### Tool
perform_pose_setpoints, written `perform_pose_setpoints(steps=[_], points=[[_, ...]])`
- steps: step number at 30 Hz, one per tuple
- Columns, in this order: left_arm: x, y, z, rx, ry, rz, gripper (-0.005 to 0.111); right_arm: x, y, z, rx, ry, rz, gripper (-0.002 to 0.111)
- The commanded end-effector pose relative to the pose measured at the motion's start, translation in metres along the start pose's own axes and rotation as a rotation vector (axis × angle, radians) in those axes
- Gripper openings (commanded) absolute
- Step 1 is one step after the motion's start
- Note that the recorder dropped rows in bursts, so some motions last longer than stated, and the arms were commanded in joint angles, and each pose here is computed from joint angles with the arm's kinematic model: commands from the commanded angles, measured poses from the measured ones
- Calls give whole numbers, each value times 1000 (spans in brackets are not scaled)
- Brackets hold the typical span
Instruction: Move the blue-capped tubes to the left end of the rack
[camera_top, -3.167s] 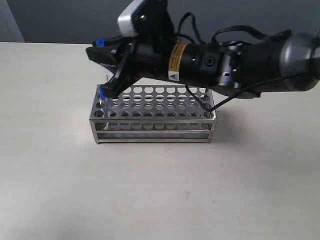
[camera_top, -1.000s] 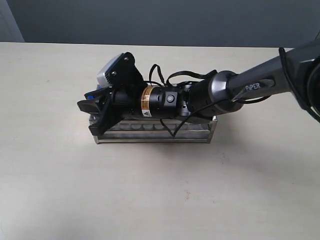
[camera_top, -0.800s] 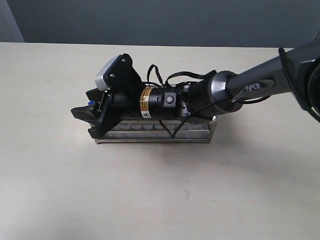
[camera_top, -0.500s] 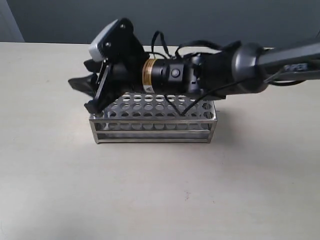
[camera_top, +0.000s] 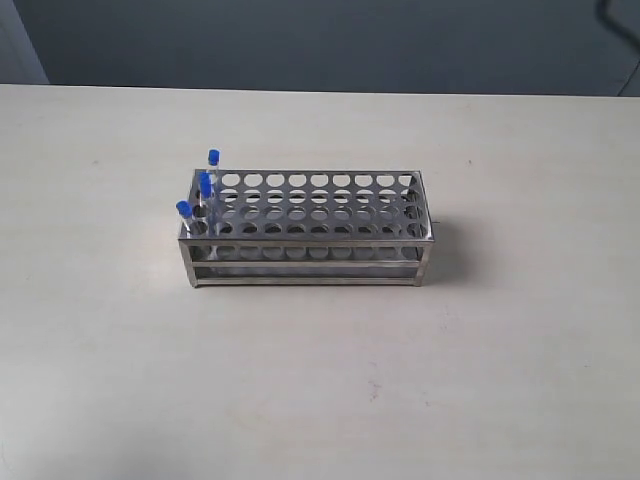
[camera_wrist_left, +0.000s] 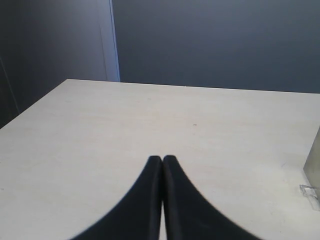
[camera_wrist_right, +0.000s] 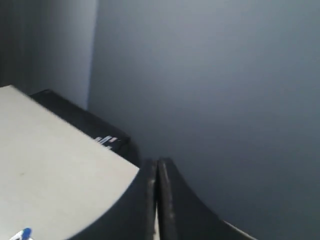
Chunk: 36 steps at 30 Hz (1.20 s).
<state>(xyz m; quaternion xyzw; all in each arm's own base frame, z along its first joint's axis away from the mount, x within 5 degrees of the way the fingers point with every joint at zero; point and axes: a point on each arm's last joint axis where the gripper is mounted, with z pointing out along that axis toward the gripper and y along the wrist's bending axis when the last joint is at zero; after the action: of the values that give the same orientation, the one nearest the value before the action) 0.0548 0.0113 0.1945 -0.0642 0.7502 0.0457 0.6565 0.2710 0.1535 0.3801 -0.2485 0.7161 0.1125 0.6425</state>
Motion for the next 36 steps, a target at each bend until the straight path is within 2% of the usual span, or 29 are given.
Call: perform_pose_setpoints(steps=[1,7,13,16,20,28,36], points=[[1,-1,0,8,-2,-5,0,14,-23,-71,114,-17,134,0],[1,-1,0,8,-2,-5,0,31,-16,-128,131,-65,142,0],[1,-1,0,8,-2,-5,0,25,-16,-153,145,-140,107,0],[1,-1,0,8,-2,-5,0,28,-19,-164,187,-103,173,0],[1,-1,0,8,-2,-5,0,67,-24,-179,306,60,193,0],[1,-1,0,8,-2,-5,0,158,-23,-204,484,2,313,0],[1,-1,0,8,-2,-5,0,197,-13,-208,490,88,291,0]])
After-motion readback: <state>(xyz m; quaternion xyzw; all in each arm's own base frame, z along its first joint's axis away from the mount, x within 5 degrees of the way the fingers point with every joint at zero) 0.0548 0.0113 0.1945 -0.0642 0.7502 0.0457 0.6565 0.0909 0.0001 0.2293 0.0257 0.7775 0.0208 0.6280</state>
